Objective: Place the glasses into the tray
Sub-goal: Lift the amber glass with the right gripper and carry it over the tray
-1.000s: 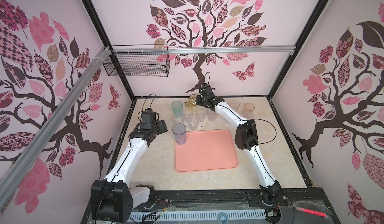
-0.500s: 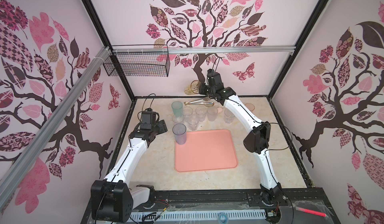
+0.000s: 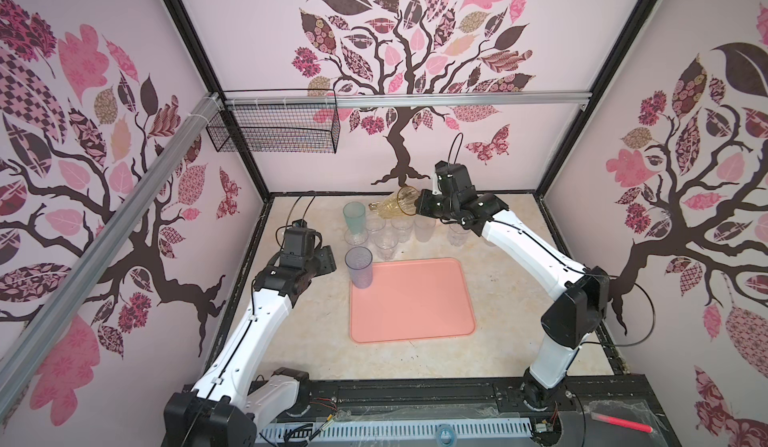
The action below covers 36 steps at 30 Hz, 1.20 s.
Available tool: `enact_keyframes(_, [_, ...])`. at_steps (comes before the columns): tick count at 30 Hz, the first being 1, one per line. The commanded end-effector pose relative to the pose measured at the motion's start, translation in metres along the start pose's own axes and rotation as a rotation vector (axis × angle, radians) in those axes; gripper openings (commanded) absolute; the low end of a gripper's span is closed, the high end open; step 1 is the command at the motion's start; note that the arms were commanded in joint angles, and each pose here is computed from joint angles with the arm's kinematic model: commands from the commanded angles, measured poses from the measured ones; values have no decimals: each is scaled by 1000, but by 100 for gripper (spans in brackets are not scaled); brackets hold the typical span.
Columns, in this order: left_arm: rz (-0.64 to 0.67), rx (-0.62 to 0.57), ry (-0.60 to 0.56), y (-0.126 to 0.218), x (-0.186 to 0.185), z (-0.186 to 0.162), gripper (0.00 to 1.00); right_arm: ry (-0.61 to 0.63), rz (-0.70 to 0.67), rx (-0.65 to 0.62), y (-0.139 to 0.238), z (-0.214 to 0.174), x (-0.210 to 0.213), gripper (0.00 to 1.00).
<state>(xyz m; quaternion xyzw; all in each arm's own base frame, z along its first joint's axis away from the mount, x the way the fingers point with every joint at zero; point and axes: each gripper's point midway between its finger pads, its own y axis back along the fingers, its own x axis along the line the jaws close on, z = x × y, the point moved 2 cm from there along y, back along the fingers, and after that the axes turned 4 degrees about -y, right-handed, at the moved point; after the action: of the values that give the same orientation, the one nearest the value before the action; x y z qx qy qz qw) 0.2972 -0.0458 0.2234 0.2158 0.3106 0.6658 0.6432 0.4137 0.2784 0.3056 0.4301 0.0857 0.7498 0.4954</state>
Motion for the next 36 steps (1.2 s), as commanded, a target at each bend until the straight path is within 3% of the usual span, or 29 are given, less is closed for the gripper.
enact_keyframes(1, [28,-43,-32,20,6,1,71,-7,77,-31,43,1,26,3])
enact_keyframes(5, [-17,-77,-54,31,5,-9,71,52,-62,51,50,-37,6,1])
enact_keyframes(11, [-214,-139,-130,40,-16,-35,71,56,-163,231,54,-121,-33,0])
enact_keyframes(19, [-108,-149,-18,36,5,-44,71,193,-250,412,49,-200,-29,0])
enact_keyframes(25, [-41,-177,35,29,15,-42,71,277,-264,483,22,-224,-5,0])
enact_keyframes(36, [-35,-227,51,26,17,-40,70,377,-296,573,-17,-245,12,2])
